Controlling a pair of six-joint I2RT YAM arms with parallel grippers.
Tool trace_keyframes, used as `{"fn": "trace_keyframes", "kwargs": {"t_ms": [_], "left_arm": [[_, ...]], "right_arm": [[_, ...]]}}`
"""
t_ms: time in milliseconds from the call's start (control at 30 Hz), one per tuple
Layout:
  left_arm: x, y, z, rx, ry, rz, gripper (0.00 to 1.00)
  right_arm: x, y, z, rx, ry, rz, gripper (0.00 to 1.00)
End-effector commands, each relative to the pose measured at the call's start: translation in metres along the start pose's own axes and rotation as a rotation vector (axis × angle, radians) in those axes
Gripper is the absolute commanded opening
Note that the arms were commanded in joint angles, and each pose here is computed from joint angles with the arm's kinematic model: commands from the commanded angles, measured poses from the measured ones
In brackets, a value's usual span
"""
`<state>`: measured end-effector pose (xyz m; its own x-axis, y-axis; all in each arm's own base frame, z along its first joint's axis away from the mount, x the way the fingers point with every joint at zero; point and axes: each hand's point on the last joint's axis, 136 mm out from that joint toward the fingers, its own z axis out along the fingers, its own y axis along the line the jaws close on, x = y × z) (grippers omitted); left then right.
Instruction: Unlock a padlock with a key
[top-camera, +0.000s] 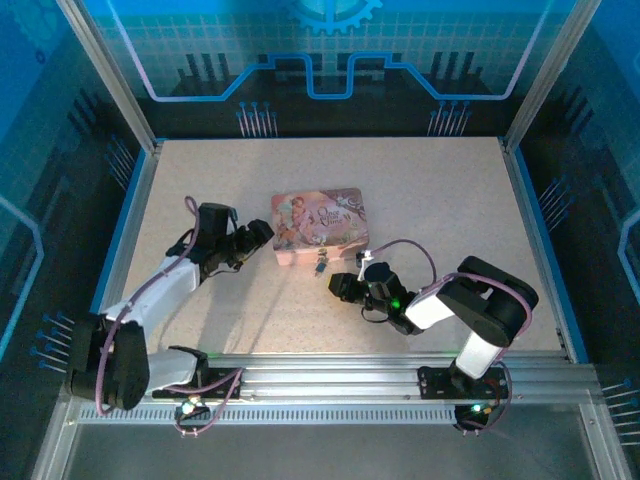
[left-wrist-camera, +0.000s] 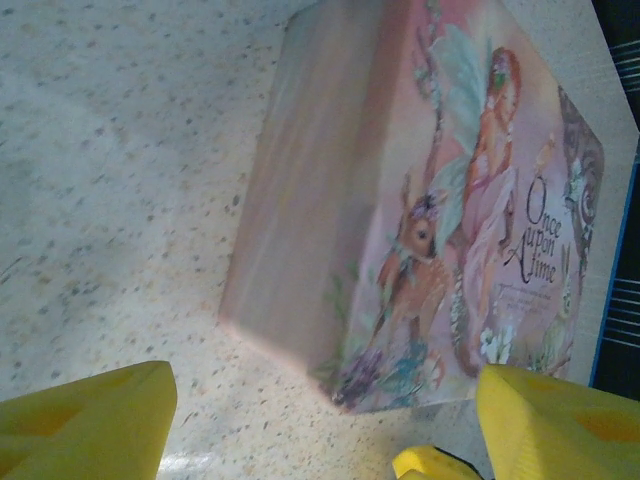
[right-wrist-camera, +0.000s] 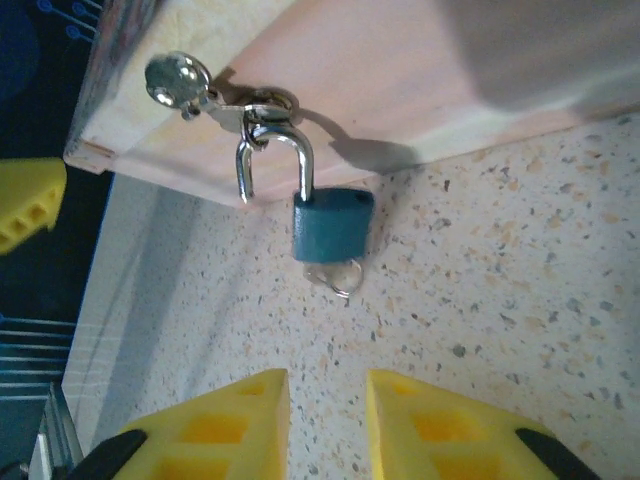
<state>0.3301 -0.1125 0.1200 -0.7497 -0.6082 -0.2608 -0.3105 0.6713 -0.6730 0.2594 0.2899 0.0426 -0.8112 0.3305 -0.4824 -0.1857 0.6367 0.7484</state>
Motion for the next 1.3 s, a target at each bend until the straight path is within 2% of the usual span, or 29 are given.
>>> {"fn": "trace_keyframes", "kwargs": {"t_ms": [0,200,567,833,1267], "left_arm": [[-0.008,-0.015,0.002,0.027,0.03,0.086,0.79],[-0.02,-0.013,0.019,0.009,0.063,0.09,0.79],[-0.013,-0.007,0.045,-0.014,0.166,0.093,0.7],[0.014,0.016,0.05,-0.048,0.221,0.057,0.63],[0.059,0.033,0.039,-0.076,0.262,0.047,0.6]], "right_arm": [[-0.005,0.002,-0.004,0.013,0.002,-0.043,0.33],[-0.013,0.009,-0.015,0.026,0.042,-0.155,0.5],[-0.057,0.038,-0.029,-0.148,0.02,-0.194,0.77],[-0.079,0.036,-0.013,-0.142,0.008,-0.187,0.8],[-0.107,0.027,0.007,-0.167,-0.002,-0.233,0.81]]}}
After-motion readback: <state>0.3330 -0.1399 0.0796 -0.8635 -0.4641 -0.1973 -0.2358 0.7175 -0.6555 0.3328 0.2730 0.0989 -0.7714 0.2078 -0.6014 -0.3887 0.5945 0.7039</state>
